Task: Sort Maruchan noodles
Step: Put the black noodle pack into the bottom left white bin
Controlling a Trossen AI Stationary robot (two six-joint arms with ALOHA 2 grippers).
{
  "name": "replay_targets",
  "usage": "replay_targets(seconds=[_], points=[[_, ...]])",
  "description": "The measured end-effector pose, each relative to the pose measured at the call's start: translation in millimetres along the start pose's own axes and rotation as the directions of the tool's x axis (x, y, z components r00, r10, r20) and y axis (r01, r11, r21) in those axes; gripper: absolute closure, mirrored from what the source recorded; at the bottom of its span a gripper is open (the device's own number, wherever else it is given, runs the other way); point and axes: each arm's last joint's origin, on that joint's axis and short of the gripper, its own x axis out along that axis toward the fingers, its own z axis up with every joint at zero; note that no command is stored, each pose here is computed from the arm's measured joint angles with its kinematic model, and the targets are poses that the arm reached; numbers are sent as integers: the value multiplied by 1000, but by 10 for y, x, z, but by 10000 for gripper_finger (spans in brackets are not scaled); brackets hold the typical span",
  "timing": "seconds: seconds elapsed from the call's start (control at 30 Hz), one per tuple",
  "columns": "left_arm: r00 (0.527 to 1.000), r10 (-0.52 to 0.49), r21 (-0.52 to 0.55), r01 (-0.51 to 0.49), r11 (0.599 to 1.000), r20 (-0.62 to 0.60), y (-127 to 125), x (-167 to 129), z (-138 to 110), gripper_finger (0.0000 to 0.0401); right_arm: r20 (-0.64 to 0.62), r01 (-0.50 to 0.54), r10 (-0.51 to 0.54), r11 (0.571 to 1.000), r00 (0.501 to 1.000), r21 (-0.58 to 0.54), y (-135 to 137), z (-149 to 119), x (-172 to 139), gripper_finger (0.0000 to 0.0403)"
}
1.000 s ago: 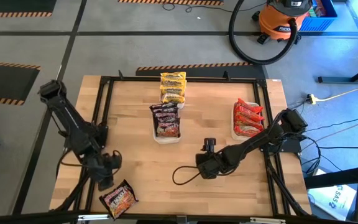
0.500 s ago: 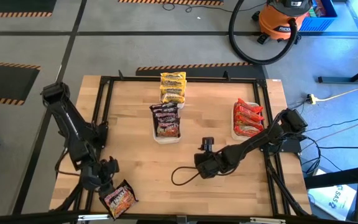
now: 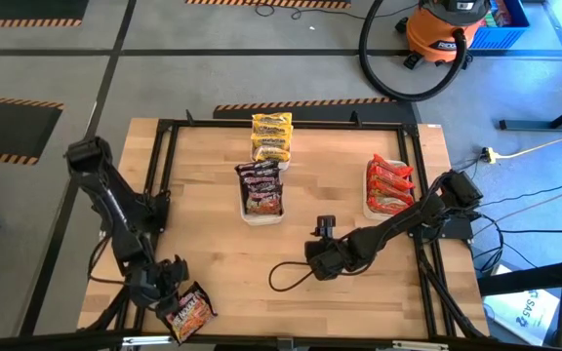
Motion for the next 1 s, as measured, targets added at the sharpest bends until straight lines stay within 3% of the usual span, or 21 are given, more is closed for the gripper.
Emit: replay_targets(seconds=[0.1, 0.43, 0.57, 0.87, 1.0], points=[[1000, -31, -8, 31, 999, 5, 52, 102, 6, 195, 1, 2, -2, 1000, 1000, 0, -1, 1, 0, 172], [1000, 17, 38, -17, 999, 16, 144, 293, 64, 203, 10, 7, -7, 1000, 1000, 4, -1, 9, 0, 172], [1000, -4, 88, 2, 996, 27, 125, 296, 94, 246, 23, 6, -6, 1000, 1000, 10, 2, 22, 0, 172], [994, -26, 148, 10, 989, 103, 102, 299, 200, 383, 21, 7, -8, 1000, 1000, 9, 2, 19, 1, 172], [992, -59, 163, 40, 986, 114, 72, 302, 326, 396, 24, 18, -18, 1000, 1000, 9, -1, 21, 1, 172]])
